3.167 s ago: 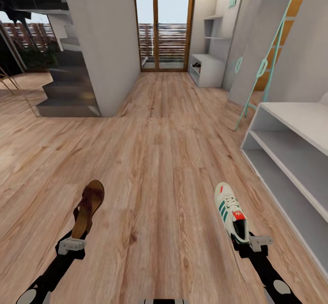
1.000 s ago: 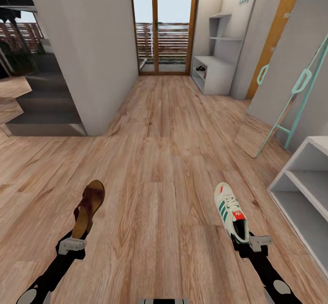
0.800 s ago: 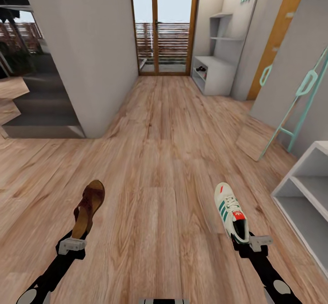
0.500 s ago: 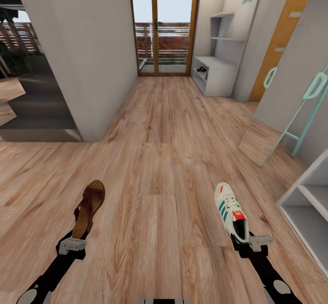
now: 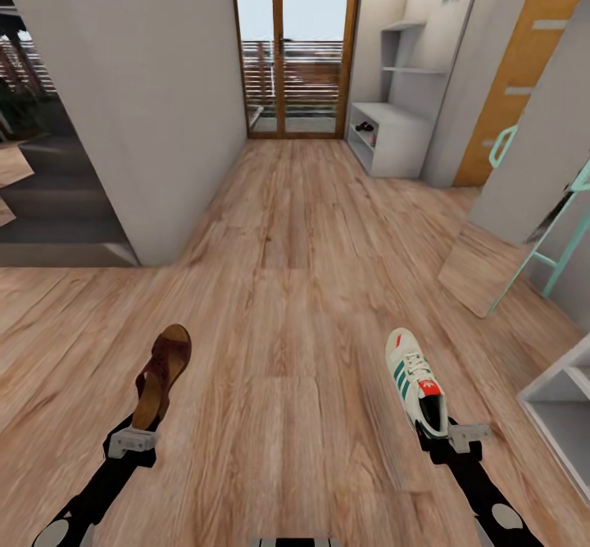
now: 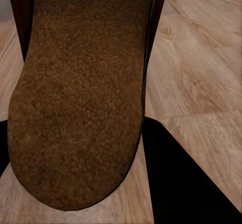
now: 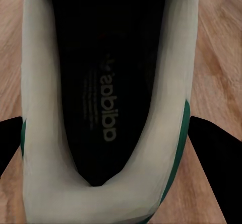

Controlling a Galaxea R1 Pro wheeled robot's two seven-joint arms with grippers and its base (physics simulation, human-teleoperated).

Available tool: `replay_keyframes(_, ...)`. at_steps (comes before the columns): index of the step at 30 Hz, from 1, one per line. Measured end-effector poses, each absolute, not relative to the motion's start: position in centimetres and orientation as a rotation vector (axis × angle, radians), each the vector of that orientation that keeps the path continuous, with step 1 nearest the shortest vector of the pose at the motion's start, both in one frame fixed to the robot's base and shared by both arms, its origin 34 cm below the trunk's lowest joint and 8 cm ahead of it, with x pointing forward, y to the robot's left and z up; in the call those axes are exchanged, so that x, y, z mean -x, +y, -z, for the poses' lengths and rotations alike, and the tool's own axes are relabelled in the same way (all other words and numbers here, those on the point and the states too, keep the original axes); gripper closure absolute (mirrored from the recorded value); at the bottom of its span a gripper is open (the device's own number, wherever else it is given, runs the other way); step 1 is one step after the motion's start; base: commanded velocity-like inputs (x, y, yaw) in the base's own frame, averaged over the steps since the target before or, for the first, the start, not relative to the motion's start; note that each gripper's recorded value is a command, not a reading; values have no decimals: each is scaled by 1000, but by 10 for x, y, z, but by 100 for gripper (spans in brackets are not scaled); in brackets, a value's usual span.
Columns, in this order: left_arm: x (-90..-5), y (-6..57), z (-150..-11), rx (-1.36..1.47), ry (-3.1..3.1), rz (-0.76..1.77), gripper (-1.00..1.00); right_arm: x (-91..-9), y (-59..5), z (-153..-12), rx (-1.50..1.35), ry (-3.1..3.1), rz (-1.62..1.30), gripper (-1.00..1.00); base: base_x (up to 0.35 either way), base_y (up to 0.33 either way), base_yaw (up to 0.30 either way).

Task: Pick up the two gym shoes and the two sandals from the corridor floor and place them onto the hallstand (shoe rack) in the corridor, making sure they are on the rack and not on the floor. Arrange them so the two gym shoes are next to each other and the two sandals are next to each other.

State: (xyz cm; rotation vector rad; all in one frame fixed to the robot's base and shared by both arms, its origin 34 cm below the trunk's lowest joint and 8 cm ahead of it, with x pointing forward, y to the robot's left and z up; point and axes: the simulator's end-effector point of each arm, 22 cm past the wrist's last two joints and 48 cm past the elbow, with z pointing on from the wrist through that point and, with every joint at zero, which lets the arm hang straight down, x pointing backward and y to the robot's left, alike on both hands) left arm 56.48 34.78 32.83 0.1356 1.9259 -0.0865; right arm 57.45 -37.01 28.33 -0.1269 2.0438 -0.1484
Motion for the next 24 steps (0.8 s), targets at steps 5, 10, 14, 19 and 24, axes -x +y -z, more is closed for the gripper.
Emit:
replay_keyframes(5,-565,347,-328,-136,1926,88,100,-574,-370,-283,127,2045,149,100,325,0,0)
replay_keyframes(10,-565,345,-328,-138,1926,91,100,-574,-369,-283,125,2045,147,100,325,0,0)
replay_keyframes(14,-565,337,-326,-150,1927,106,100,-574,-367,-282,124,2045,143,100,325,0,0)
replay_keyframes(19,-565,332,-326,-158,1928,114,100,-574,-366,-282,123,2046,142,100,325,0,0)
replay_keyframes(24,-565,329,-326,-162,1928,119,100,-574,-366,-282,122,2045,141,100,325,0,0)
